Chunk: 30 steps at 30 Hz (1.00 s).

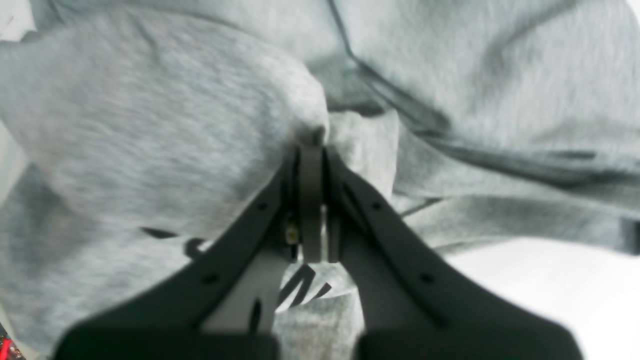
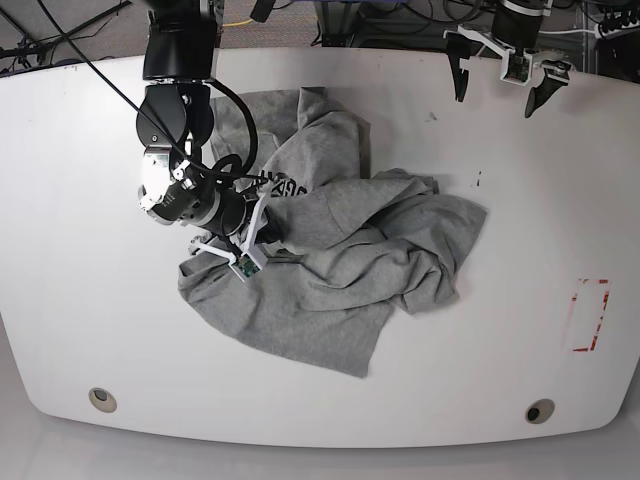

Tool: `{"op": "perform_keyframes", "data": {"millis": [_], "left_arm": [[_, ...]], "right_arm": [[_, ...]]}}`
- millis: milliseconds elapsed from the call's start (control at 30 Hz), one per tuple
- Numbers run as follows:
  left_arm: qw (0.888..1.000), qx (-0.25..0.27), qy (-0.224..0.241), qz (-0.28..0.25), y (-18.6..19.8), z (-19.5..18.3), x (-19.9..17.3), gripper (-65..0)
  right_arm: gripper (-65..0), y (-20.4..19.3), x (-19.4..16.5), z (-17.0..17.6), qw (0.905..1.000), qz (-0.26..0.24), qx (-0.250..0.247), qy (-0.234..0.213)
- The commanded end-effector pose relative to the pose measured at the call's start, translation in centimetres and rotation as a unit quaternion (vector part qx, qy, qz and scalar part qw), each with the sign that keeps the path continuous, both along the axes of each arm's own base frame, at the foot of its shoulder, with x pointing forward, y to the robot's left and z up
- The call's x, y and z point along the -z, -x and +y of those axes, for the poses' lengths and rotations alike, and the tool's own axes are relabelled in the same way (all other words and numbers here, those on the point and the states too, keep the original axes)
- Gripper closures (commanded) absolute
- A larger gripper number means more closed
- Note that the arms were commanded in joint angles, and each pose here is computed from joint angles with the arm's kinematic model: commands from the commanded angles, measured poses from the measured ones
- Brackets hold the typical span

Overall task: Fold the T-shirt properly
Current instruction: 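Lower the right gripper onto the grey T-shirt and pinch the fabric, then lift the pinched fabric with the right gripper and drag it outward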

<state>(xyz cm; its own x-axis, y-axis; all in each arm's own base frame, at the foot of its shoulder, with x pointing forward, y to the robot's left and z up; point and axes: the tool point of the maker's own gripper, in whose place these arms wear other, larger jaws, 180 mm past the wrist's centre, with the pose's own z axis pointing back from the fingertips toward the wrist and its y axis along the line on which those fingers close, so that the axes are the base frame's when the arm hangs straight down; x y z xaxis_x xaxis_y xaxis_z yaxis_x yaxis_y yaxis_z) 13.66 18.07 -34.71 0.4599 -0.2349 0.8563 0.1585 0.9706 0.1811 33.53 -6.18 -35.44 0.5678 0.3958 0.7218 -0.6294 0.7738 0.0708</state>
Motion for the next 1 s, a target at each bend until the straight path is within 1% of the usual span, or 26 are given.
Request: {"op": "perform_keyframes", "data": {"millis": [0,100,233,367,467,600,700,767,867,967], "left_arm": [[1.000,0.000,-0.003,-0.006,-0.4,0.1,-0.5,-61.8],[1.000,-0.003,-0.005,0.003,-0.6,0.2,-0.2,-61.8],[1.000,-0.004,-0.006,-0.004,-1.2,0.3,-0.4,-61.8],[1.000,-0.004,-0.007,-0.012,-1.7,0.3,-0.7,-61.8],[1.000,-0.004,-0.007,-0.018,-2.2,0.3,-0.9,-61.8],[1.000,-0.004,-0.007,-0.025,-2.7,0.3,-1.1,-61.8],[1.000,-0.004,-0.007,-0.026,-2.7,0.3,-1.1,-61.8],[1.000,-0.003,-0.007,-0.027,-2.8,0.3,-1.1,-61.8],[1.000,-0.004,-0.006,-0.026,-3.0,0.3,-0.8,-61.8],[1.000,-0.006,-0.006,-0.023,-3.0,0.4,-0.5,-61.8]], "right_arm": [[0.0,-0.5,-2.4,-0.5,0.9993,-0.038,0.002,0.006],[0.0,0.6,-3.1,-1.5,0.9986,-0.049,0.015,0.013],[0.0,2.7,-3.5,-1.7,0.9981,-0.056,0.018,0.019],[0.0,5.4,-3.3,-1.6,0.9983,-0.051,0.014,0.024],[0.0,6.9,-2.4,-1.9,0.9989,-0.033,0.018,0.026],[0.0,8.3,-1.1,-5.1,0.9970,-0.008,0.068,0.035],[0.0,9.2,-0.5,-7.8,0.9930,0.005,0.108,0.047],[0.0,9.6,-0.3,-10.0,0.9887,0.009,0.138,0.057],[-0.6,10.0,-0.2,-12.1,0.9836,0.013,0.167,0.066],[-0.6,10.7,0.1,-12.7,0.9816,0.021,0.176,0.070]]}}
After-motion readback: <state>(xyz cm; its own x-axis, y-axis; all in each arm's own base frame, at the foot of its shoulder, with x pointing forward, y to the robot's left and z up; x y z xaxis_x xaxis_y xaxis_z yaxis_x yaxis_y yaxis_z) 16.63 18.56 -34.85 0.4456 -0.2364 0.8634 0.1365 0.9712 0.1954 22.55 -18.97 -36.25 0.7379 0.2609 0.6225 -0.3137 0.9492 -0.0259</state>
